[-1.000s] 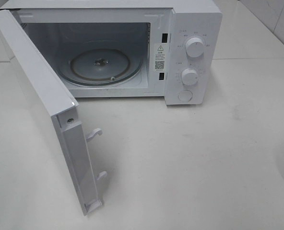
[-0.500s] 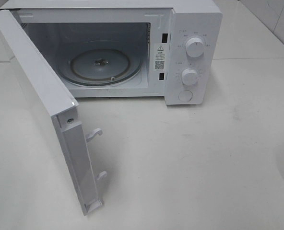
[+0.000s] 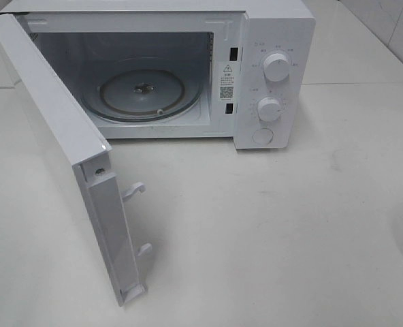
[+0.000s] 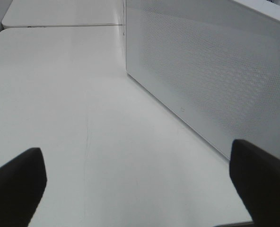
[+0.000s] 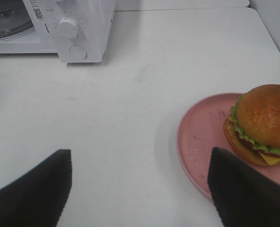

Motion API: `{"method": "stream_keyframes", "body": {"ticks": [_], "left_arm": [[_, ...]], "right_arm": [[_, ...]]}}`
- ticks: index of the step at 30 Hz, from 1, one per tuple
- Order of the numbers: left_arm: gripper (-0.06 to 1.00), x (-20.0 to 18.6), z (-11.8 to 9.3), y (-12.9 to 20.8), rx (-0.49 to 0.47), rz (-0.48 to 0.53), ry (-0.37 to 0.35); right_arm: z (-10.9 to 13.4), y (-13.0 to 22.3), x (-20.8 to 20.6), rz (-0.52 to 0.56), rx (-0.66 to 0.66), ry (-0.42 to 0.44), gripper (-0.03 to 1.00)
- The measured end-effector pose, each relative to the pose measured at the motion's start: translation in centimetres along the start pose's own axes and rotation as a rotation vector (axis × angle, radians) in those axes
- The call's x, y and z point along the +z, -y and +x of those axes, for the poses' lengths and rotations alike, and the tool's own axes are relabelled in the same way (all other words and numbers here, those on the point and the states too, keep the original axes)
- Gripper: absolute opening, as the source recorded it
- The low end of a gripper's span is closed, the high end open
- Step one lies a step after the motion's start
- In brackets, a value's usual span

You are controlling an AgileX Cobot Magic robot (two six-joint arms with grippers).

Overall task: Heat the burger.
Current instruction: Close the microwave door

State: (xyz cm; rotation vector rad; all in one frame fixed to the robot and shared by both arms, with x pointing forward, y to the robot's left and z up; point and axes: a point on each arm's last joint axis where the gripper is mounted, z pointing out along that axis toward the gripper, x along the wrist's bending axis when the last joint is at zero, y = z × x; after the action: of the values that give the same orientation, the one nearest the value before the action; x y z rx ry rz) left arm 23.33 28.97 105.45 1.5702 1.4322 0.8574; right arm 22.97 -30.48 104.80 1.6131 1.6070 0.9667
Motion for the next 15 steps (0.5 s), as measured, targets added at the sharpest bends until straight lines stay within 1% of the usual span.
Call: {"method": "stream_keyframes", "body": {"ticks": [11, 12, 14, 15], "left_arm": [[0.99, -0.1, 0.0, -0.1, 0.002, -0.010, -0.002], [0.99, -0.3, 0.0, -0.8, 0.002, -0.044, -0.005], [0.99, -0.3, 0.0, -1.1, 0.002, -0.058, -0.006], [0.95, 0.1, 0.1, -2.0, -0.002, -0.076, -0.010]], "right_arm": [[0.0, 0.0, 0.0, 0.000, -0.001, 0.000, 0.76], [0.0, 0.0, 0.0, 0.000, -0.001, 0.000, 0.76], [0.0, 0.0, 0.0, 0.000, -0.001, 0.000, 0.76], [0.0, 0.0, 0.0, 0.000, -0.001, 0.000, 0.76]]}}
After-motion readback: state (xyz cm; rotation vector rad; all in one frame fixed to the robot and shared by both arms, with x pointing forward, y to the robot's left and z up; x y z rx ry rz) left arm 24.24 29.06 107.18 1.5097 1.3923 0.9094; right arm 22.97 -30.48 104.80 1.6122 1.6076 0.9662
